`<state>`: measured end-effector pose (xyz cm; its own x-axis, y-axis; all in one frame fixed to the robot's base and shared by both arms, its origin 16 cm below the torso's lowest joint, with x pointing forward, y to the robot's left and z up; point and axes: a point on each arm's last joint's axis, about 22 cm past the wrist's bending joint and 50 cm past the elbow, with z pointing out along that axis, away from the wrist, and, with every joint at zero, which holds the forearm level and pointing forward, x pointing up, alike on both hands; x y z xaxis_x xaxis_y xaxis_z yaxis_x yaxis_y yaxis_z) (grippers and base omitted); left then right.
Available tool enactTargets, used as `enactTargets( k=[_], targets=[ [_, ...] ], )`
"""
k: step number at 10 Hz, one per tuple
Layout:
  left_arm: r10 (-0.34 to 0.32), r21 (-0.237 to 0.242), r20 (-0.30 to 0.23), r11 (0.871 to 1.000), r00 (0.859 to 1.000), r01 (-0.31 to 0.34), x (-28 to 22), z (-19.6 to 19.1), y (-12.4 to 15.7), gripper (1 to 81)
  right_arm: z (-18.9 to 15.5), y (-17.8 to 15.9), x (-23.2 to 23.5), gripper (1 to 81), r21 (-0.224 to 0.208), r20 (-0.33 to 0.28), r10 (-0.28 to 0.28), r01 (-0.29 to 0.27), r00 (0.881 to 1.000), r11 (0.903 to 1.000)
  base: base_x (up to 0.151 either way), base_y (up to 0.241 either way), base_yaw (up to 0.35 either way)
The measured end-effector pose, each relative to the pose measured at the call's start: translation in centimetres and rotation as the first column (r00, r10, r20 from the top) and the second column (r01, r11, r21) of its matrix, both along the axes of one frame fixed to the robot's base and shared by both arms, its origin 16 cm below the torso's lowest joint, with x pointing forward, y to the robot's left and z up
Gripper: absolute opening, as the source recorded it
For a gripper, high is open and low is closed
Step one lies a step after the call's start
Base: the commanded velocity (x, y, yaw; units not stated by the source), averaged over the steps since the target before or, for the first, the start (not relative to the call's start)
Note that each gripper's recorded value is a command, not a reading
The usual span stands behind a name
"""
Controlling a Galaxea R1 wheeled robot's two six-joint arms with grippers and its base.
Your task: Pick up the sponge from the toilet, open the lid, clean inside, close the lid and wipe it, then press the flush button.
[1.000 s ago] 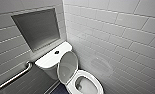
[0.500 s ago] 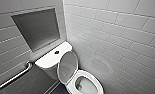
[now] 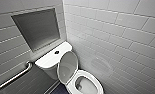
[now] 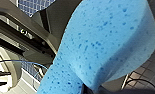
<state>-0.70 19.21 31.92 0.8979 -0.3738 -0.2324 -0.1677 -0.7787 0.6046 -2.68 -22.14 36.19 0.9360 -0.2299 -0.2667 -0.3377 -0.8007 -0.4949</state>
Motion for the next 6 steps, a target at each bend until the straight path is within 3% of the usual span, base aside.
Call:
enactTargets(
  k=[2, 4, 6],
  targets=[
    [0.061, -0.033, 0.055, 0.998, 0.997, -0.059, 1.4, -0.2, -1.0, 81.1, 1.2, -1.1, 3.5, 1.0, 0.024, 0.039, -0.008, 0.007, 0.999, 0.9997, 0.000, 0.000, 0.000],
    [0.123, 0.012, 0.090, 0.992, 0.988, -0.125, 2.5, -1.6, -0.7, 81.1, 3.2, -1.2, 8.8, 1.0, 0.075, 0.098, -0.028, 0.021, 0.995, 0.9970, 0.000, 0.000, 0.000],
    [0.134, 0.075, 0.100, 0.987, 0.986, -0.141, 2.6, -3.3, 0.5, 81.1, 4.0, -5.7, 15.5, 1.0, 0.042, 0.173, -0.014, 0.006, 0.985, 0.9991, 0.000, 0.000, 0.000]
  ],
)
